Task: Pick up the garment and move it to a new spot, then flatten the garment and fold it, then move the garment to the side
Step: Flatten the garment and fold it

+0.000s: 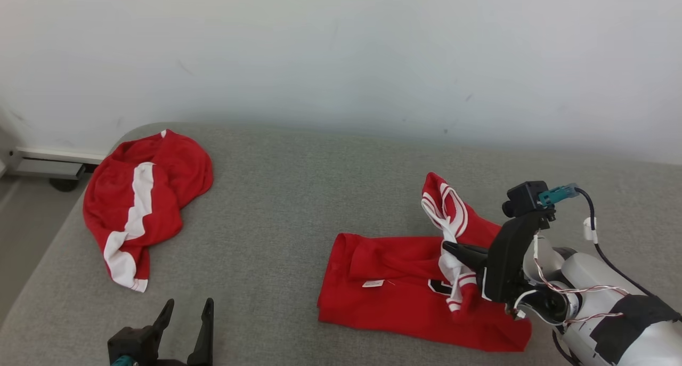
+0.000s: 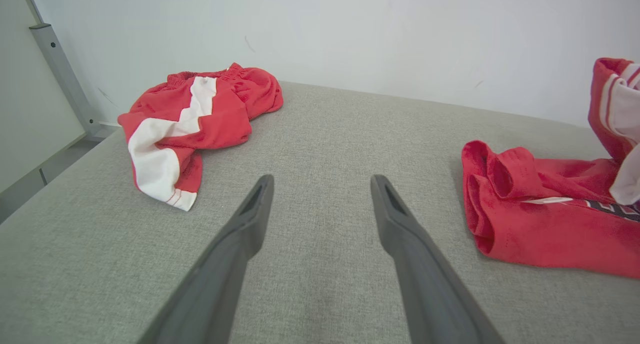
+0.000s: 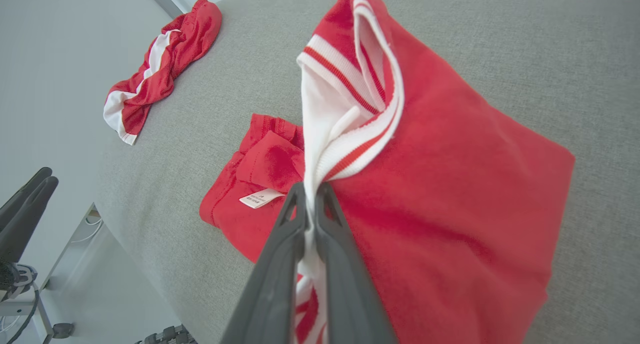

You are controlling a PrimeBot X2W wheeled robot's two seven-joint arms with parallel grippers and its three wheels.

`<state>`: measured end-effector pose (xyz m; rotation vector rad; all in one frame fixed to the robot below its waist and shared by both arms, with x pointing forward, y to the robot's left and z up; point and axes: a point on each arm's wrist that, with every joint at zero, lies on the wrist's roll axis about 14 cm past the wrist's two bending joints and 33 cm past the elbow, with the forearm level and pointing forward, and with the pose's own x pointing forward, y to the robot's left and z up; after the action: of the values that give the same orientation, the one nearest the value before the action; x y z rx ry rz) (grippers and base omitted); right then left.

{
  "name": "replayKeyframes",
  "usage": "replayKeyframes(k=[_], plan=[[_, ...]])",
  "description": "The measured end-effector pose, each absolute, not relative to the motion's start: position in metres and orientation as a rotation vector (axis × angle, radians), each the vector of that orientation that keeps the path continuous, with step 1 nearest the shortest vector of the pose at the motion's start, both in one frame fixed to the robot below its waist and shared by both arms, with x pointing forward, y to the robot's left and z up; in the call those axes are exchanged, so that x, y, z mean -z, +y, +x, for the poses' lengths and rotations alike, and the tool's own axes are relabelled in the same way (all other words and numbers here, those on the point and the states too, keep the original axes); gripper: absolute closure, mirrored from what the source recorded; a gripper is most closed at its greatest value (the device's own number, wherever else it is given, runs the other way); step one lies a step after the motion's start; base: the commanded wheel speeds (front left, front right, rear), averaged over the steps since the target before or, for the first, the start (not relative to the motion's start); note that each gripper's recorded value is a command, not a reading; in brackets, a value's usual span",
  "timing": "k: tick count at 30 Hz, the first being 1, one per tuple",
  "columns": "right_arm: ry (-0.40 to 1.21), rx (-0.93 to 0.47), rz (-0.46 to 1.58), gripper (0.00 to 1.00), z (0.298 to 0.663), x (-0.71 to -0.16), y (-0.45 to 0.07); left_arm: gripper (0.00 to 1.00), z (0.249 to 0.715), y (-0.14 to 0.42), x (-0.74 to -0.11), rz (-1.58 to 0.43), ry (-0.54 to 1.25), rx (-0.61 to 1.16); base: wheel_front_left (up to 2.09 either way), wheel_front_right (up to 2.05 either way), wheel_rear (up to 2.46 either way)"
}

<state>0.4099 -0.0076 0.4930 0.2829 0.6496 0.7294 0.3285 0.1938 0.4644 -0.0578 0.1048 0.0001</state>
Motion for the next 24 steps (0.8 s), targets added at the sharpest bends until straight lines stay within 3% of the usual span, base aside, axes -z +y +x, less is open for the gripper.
replayKeyframes(k=[9, 24], plan=[[0.669, -0.823, 0.311, 1.0, 0.399, -0.499, 0.038, 0.0, 0.32, 0.198, -0.462, -0.072, 0.113, -0.03, 0.0, 0.0, 0.0], [0.751, -0.76, 0.345, 1.0, 0.401, -0.479, 0.081, 0.0, 0.318, 0.207, -0.464, -0.076, 0.111, -0.069, 0.0, 0.0, 0.0]])
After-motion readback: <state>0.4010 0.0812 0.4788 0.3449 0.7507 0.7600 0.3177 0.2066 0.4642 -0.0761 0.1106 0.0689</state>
